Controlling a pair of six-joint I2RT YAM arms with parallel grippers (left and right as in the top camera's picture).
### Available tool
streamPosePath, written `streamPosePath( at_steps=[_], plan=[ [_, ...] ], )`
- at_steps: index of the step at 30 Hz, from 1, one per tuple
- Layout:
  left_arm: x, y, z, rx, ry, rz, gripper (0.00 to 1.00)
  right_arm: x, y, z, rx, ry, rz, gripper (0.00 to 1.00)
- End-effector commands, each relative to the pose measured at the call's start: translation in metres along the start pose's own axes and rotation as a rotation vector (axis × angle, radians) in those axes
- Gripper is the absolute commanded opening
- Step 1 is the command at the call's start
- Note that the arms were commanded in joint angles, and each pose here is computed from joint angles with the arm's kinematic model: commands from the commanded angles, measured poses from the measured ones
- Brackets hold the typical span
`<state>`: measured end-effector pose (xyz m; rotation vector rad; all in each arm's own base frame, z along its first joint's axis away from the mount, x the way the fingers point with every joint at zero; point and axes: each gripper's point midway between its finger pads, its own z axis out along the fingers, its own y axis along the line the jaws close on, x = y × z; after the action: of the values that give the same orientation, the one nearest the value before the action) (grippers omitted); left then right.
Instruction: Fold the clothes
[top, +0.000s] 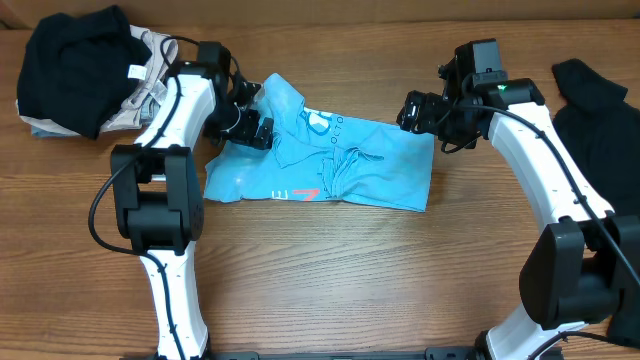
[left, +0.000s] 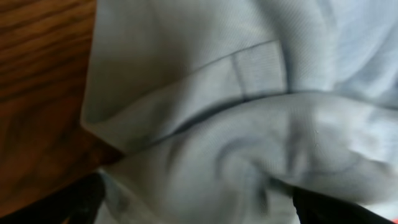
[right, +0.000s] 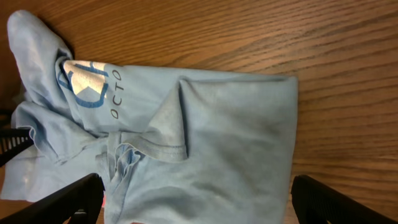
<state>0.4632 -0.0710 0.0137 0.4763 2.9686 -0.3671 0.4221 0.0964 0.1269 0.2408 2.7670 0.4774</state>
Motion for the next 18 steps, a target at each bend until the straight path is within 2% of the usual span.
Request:
streamPosePath(
  at_steps=[1,2,3,5,6,7,13,16,18],
  plan=[
    [-0.002,-0.003,0.018,0.017,0.016,0.05,0.99,-0.01,0.006,-0.015,-0.01,-0.047,-0.036,1.0],
    [-0.001,-0.005,0.018,0.018,0.021,0.052,0.95,-0.009,0.005,-0.015,-0.009,-0.046,-0.035,1.0],
    [0.0,-0.007,0.019,0.021,0.028,0.056,0.83,-0.009,0.005,-0.014,-0.008,-0.045,-0.035,0.98],
    [0.002,-0.012,0.02,0.017,0.04,0.065,0.35,-0.004,0.002,-0.011,0.0,-0.03,-0.03,0.91],
    [0.003,-0.013,0.021,0.014,0.047,0.067,0.17,-0.001,0.0,-0.009,0.003,-0.019,-0.026,0.82],
    [0.003,-0.015,0.021,0.012,0.051,0.064,0.04,0.003,-0.001,-0.008,0.007,-0.006,-0.02,0.77],
    [0.006,-0.009,0.005,-0.043,0.084,-0.079,0.04,0.031,-0.011,0.008,0.012,0.077,0.0,0.35],
    [0.005,-0.011,-0.013,-0.055,0.103,-0.099,0.04,0.045,-0.02,0.019,0.024,0.109,0.009,0.22],
    [0.004,-0.016,-0.031,-0.06,0.116,-0.097,0.04,0.052,-0.024,0.025,0.029,0.123,0.013,0.17]
  ],
)
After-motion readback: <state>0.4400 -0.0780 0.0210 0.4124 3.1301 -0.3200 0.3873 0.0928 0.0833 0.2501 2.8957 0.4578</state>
